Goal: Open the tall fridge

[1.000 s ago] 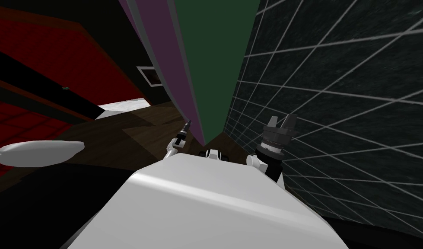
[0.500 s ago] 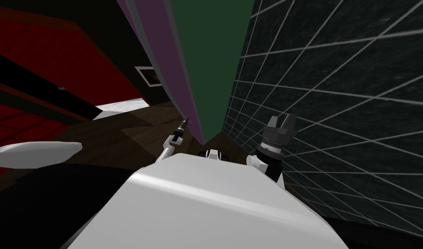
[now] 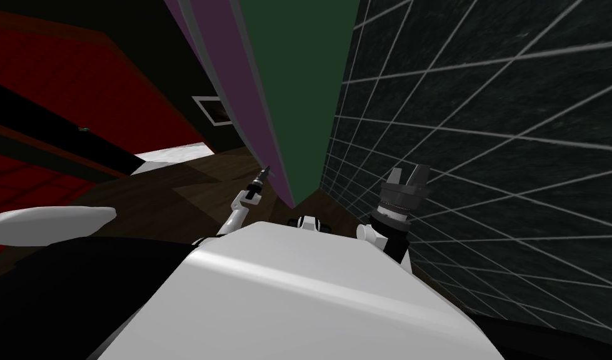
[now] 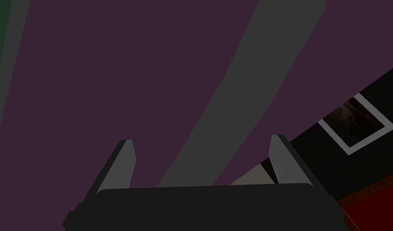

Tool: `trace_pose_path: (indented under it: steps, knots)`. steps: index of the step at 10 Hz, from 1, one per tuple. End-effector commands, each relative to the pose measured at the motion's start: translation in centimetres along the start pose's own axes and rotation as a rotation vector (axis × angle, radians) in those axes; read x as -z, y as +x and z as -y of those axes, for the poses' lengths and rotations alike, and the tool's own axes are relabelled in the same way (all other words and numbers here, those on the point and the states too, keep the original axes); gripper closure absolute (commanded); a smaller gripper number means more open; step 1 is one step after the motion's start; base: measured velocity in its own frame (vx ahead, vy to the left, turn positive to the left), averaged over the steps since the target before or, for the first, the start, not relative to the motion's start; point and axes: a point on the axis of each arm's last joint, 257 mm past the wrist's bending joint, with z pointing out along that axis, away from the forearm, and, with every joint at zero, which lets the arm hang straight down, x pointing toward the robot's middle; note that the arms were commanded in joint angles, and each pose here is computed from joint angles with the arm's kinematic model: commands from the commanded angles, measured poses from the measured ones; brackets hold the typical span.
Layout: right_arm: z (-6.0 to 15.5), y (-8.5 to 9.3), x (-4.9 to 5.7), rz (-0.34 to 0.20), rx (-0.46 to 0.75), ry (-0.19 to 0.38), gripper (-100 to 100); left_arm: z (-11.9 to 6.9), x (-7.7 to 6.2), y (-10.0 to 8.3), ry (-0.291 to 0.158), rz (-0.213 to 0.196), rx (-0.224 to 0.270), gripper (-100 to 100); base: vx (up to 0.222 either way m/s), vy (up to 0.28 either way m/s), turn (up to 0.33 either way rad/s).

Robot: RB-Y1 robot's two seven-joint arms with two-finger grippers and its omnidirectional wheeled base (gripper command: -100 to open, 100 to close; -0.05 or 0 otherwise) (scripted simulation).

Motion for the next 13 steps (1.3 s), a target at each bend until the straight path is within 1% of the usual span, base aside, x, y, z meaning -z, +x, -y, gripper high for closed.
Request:
trace_pose_path:
  steps: [1, 2, 3, 4, 5, 6, 7, 8, 9, 10, 11, 12, 13]
  knots:
    - [0.0, 0.0, 0.0, 0.000, 0.000, 0.000, 0, -0.5, -0.9, -1.7, -0.028, 0.010, -0.025, -100, -0.046, -0.038, -0.023]
    - [0.0, 0.0, 0.0, 0.000, 0.000, 0.000, 0, -0.6, -1.2, -2.3, -0.036, 0.014, -0.033, -100, -0.047, -0.032, -0.021]
    - [0.0, 0.0, 0.0, 0.000, 0.000, 0.000, 0, -0.7, -1.5, -3.3, -0.048, 0.020, -0.047, -100, -0.047, -0.033, -0.030]
    - [0.0, 0.0, 0.0, 0.000, 0.000, 0.000, 0, -0.7, -1.7, -3.7, -0.054, 0.022, -0.054, -100, -0.036, -0.034, -0.025]
    - [0.0, 0.0, 0.0, 0.000, 0.000, 0.000, 0, -0.5, -1.7, -3.3, -0.047, 0.020, -0.049, -100, -0.014, -0.015, -0.003]
    - [0.0, 0.0, 0.0, 0.000, 0.000, 0.000, 0, -0.5, -1.7, -3.4, -0.050, 0.021, -0.049, -100, 0.000, 0.000, 0.000]
    - [0.0, 0.0, 0.0, 0.000, 0.000, 0.000, 0, -0.5, -1.7, -3.4, -0.050, 0.020, -0.049, 100, 0.000, 0.000, 0.000]
    - [0.0, 0.0, 0.0, 0.000, 0.000, 0.000, 0, 0.1, -1.7, -3.1, -0.027, 0.007, -0.049, 100, -0.068, 0.173, -0.062]
    - [0.0, 0.0, 0.0, 0.000, 0.000, 0.000, 0, 0.1, -1.7, -3.1, -0.027, 0.007, -0.049, 100, -0.107, 0.192, -0.085]
    - [0.0, 0.0, 0.0, 0.000, 0.000, 0.000, 0, 0.9, -1.6, -2.7, -0.003, -0.008, -0.048, 100, -0.120, 0.234, -0.070]
    - [0.0, 0.0, 0.0, 0.000, 0.000, 0.000, 0, 0.9, -1.6, -2.7, -0.003, -0.008, -0.048, 100, -0.136, 0.222, -0.036]
    - [0.0, 0.0, 0.0, 0.000, 0.000, 0.000, 0, 1.6, -1.6, -2.3, 0.021, -0.023, -0.047, 100, -0.165, 0.259, -0.057]
    - [0.0, 0.0, 0.0, 0.000, 0.000, 0.000, 0, 1.6, -1.6, -2.3, 0.021, -0.023, -0.047, 100, -0.159, 0.232, -0.039]
